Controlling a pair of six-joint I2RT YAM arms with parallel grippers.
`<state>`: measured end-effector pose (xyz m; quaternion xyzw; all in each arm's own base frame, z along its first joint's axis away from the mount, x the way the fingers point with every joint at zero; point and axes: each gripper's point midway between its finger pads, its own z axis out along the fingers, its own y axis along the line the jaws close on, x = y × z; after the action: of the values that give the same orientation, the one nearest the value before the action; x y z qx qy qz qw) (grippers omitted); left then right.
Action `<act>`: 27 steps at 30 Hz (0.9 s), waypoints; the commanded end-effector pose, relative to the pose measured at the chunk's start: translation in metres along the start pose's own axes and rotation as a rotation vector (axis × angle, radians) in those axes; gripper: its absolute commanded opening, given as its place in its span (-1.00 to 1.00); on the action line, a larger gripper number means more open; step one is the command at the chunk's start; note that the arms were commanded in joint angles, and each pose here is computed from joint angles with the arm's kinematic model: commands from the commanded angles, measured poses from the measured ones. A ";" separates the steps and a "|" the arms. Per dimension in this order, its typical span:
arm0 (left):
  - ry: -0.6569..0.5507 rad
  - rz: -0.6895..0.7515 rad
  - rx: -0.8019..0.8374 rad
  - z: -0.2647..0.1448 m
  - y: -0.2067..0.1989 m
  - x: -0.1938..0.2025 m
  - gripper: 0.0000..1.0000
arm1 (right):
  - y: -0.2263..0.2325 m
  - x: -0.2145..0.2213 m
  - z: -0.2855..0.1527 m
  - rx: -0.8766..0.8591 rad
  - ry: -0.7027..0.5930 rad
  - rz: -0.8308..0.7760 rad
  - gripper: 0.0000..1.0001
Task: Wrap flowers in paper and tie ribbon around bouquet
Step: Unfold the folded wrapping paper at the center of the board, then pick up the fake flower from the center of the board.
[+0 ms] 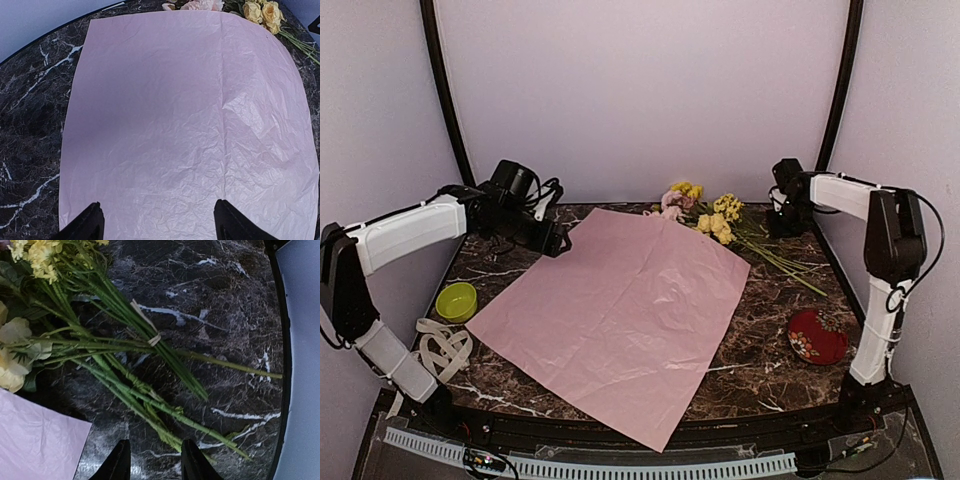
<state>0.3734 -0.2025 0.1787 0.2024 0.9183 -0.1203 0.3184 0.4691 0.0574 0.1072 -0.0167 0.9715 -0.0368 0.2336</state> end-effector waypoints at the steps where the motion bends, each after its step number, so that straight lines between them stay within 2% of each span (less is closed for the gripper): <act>1: -0.049 -0.016 0.034 -0.006 -0.005 -0.006 0.55 | -0.010 -0.028 0.017 0.092 0.006 -0.130 -0.32; 5: -0.023 -0.019 0.035 -0.001 -0.004 -0.003 0.54 | -0.013 -0.050 0.035 0.131 0.005 -0.185 -0.35; 9: -0.006 -0.019 0.040 0.004 -0.005 0.001 0.53 | 0.009 -0.071 0.045 0.020 -0.030 -0.208 -0.27; 13: 0.018 -0.021 0.034 0.011 -0.003 0.005 0.52 | 0.023 -0.091 0.054 -0.042 -0.089 -0.195 -0.28; 17: 0.034 -0.021 0.032 0.016 -0.002 0.009 0.51 | 0.031 -0.092 0.072 -0.074 -0.076 -0.208 -0.26; 22: 0.042 -0.021 0.034 0.019 -0.002 0.009 0.51 | 0.039 -0.085 0.089 -0.108 -0.047 -0.216 -0.13; 23: 0.046 -0.021 0.037 0.020 -0.003 0.010 0.51 | 0.039 -0.086 0.091 -0.107 -0.050 -0.216 -0.15; 26: 0.053 -0.022 0.042 0.021 -0.003 0.012 0.51 | 0.039 -0.089 0.090 -0.103 -0.060 -0.215 -0.42; 27: 0.056 -0.022 0.046 0.022 -0.004 0.013 0.51 | 0.038 -0.091 0.087 -0.102 -0.071 -0.215 -0.46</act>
<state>0.3756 -0.2092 0.1562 0.2040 0.9244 -0.1297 0.2949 0.5778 0.0908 0.0509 -0.1310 0.9635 -0.0193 0.2326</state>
